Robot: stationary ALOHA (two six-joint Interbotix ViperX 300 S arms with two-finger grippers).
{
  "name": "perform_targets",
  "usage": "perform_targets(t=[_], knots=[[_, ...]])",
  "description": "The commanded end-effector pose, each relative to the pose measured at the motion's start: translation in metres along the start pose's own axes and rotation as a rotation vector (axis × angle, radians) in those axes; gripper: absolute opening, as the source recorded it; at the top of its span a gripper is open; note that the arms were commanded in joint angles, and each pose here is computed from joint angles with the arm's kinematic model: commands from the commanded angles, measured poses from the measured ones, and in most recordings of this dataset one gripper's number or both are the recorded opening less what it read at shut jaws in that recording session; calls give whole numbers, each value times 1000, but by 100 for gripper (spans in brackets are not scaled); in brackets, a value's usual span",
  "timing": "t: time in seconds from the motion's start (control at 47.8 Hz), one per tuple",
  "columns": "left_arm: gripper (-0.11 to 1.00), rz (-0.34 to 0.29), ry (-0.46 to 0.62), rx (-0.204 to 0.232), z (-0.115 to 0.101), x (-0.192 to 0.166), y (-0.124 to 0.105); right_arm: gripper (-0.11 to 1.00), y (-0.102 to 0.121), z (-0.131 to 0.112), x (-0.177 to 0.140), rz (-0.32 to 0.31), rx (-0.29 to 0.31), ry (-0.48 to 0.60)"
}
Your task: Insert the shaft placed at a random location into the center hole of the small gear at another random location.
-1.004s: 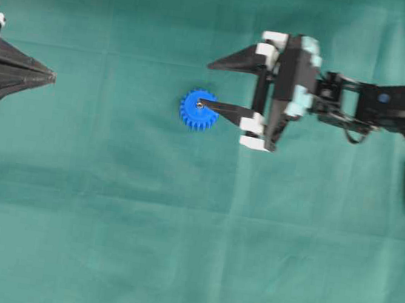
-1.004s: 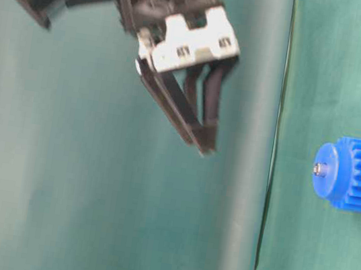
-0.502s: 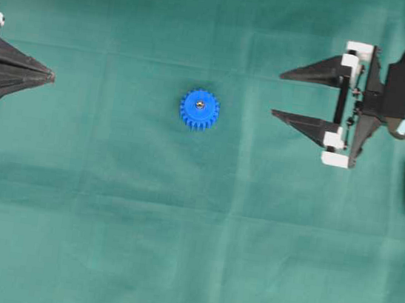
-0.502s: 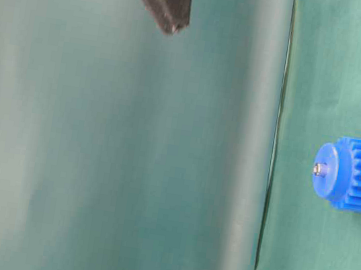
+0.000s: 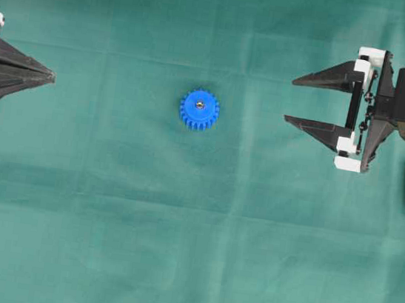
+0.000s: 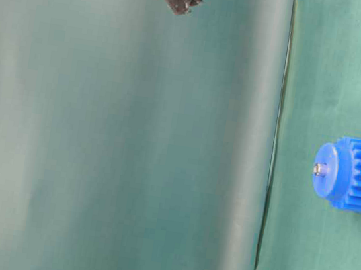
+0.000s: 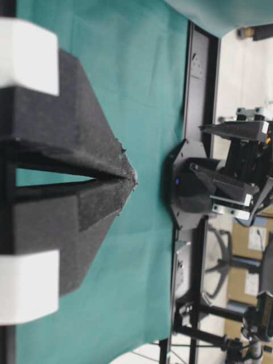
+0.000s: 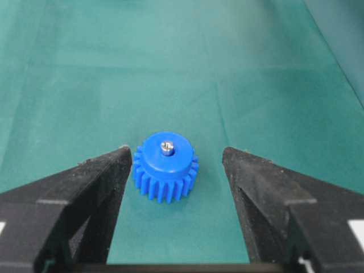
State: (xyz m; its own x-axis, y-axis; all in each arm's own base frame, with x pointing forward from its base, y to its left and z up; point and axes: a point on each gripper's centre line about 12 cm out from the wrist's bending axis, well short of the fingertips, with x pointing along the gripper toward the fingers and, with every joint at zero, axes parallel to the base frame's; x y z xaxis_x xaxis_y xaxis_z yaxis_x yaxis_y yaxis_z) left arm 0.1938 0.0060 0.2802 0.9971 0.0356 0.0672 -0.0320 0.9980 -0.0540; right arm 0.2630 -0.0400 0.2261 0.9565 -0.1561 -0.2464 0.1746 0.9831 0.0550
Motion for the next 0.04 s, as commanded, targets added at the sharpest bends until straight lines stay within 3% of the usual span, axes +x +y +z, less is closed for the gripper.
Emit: perform_targets(t=[0.0, 0.021], knots=[[-1, 0, -9, 0, 3, 1, 0, 69, 1, 6, 0, 3, 4, -20], [-1, 2, -9, 0, 3, 1, 0, 69, 1, 7, 0, 2, 4, -21]])
